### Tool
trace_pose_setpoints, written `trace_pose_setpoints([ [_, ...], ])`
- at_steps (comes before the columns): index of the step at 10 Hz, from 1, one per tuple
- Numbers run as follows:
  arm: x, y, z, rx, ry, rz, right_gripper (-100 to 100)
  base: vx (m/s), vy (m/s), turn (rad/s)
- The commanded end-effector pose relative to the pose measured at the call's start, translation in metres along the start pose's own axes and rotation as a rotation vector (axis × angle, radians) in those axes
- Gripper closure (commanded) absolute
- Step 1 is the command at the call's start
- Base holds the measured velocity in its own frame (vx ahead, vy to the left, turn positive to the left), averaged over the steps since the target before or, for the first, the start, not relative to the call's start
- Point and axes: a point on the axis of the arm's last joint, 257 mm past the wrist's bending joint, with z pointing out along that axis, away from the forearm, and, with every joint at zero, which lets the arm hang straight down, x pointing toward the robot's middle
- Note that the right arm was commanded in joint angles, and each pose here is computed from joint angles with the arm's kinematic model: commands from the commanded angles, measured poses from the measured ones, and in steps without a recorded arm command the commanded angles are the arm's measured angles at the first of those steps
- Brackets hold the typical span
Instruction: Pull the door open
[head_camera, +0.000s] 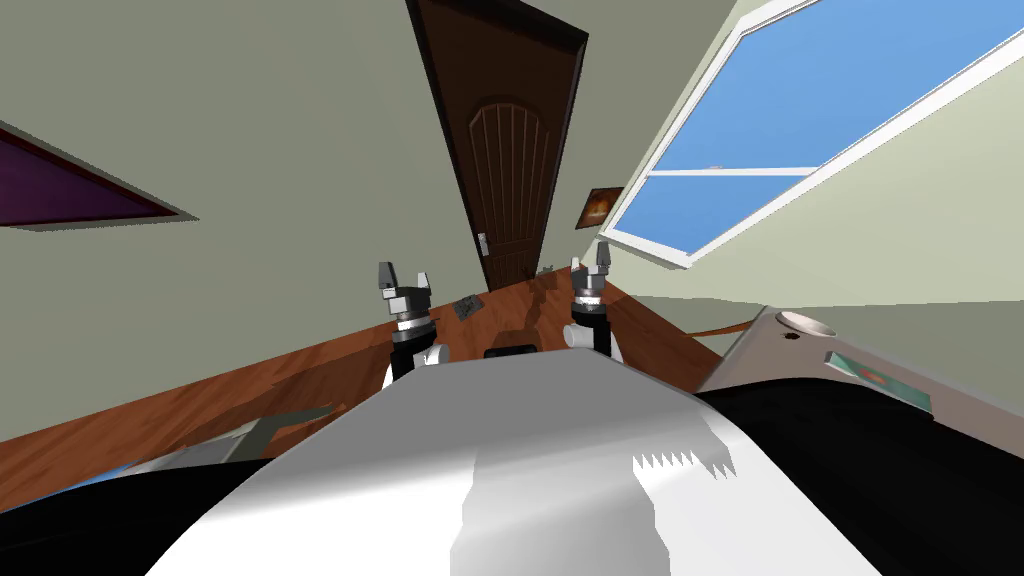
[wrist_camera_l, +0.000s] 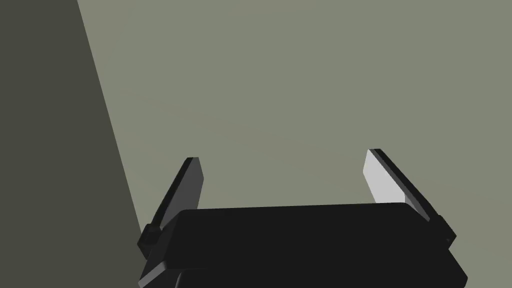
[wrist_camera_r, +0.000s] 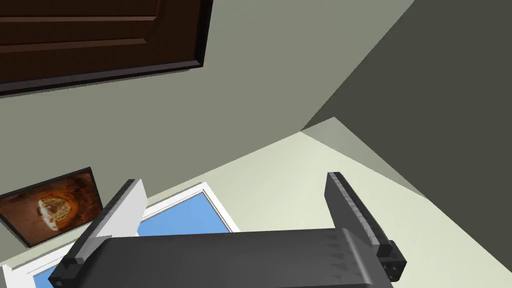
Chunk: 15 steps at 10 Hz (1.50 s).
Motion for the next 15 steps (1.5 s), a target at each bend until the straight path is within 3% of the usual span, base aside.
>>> trace_pose_setpoints([
  [1,0.003,-0.009,0.0,0.01,0.003,0.057,-100,0.097,-0.057,0.107],
  [15,0.032,-0.085,-0.0043,0.122,-0.015,0.524,-100,0.115,0.055,0.068],
])
